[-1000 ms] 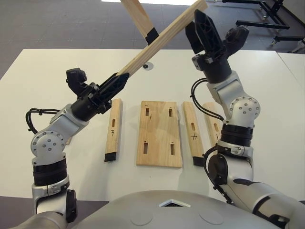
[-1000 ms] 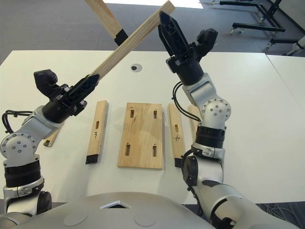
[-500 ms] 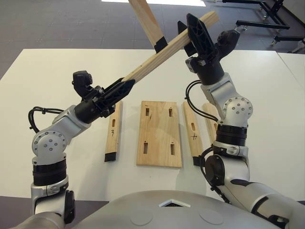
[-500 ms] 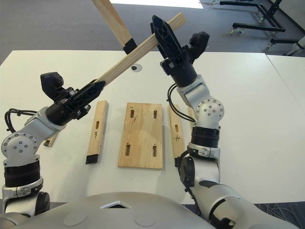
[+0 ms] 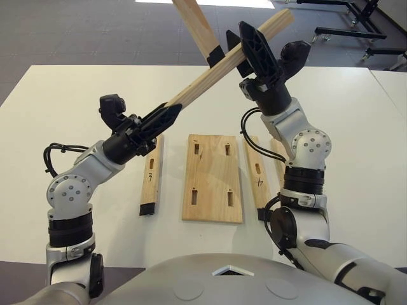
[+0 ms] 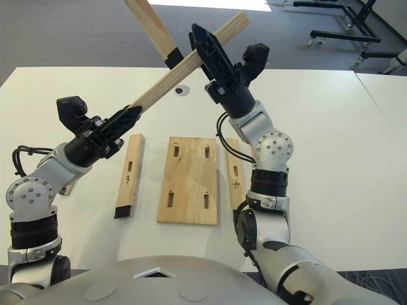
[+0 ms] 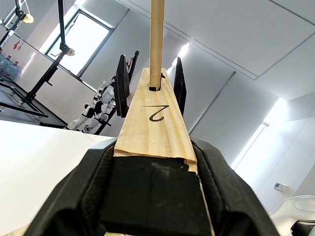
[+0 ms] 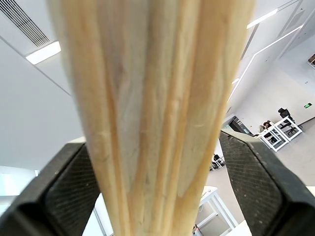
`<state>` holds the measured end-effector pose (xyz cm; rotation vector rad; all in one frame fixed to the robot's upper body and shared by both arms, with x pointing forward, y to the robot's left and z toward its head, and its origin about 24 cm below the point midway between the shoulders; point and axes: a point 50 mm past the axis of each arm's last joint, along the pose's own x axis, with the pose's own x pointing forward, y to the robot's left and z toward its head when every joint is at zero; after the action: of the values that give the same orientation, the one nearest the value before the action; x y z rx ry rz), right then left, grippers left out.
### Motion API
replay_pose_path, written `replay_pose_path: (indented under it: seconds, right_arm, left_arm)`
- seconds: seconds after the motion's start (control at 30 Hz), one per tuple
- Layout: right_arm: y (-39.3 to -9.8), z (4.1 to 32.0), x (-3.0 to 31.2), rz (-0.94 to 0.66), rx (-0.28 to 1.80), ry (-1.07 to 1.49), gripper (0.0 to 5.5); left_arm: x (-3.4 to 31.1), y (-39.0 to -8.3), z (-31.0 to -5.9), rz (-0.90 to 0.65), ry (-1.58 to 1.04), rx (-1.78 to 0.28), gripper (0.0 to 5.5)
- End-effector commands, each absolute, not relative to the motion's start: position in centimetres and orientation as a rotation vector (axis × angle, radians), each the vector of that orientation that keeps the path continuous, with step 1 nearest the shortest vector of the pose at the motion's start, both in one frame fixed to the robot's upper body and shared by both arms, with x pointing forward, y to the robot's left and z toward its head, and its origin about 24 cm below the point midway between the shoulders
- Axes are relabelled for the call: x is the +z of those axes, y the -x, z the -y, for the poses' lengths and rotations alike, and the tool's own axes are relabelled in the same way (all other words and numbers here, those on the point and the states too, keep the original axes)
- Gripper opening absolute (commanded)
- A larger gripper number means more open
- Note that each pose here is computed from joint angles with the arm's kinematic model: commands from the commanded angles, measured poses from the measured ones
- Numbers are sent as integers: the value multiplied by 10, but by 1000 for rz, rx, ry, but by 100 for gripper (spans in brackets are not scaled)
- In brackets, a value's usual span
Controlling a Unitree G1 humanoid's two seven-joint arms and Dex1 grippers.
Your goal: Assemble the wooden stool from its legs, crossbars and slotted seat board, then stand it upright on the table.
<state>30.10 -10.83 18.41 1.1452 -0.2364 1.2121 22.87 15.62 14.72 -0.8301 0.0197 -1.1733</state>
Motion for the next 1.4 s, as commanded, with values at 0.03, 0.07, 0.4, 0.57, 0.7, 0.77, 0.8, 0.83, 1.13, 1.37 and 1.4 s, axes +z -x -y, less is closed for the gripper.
replay_pose_path:
  seconds: [0.03,0.07,0.4,0.57,0.7,0.77,0.8,0.83,1.13,1.37,1.4]
  right_arm:
    - [-301,104,187,231,1229,-1140,384]
    - [-301,104,186,231,1222,-1140,384]
    - [-297,110,191,398,1188,-1108,220]
    - [-295,110,191,406,1204,-1110,220]
    - [-293,111,195,418,1214,-1089,208]
    - [-294,114,201,423,1213,-1074,206]
    - [-296,118,204,427,1202,-1078,206]
    - [-297,124,208,447,1180,-1061,206]
    - [-308,153,248,592,1055,-540,206]
    - [-298,158,219,375,1319,-147,206]
    - [-298,158,213,365,1304,-116,206]
  left_arm:
    - [147,-230,-155,-33,795,-1169,202]
    - [146,-230,-154,-34,791,-1169,202]
    - [143,-230,-156,-27,777,-1165,202]
    - [141,-232,-158,-28,773,-1147,202]
    - [138,-235,-162,-33,767,-1106,269]
    - [138,-238,-168,-20,756,-1068,288]
    - [138,-239,-172,-14,751,-1047,307]
    - [138,-240,-176,-9,743,-1022,316]
    - [127,-235,-209,2,731,-848,360]
    - [115,-219,-217,-18,657,-792,360]
    - [113,-218,-219,-23,650,-776,360]
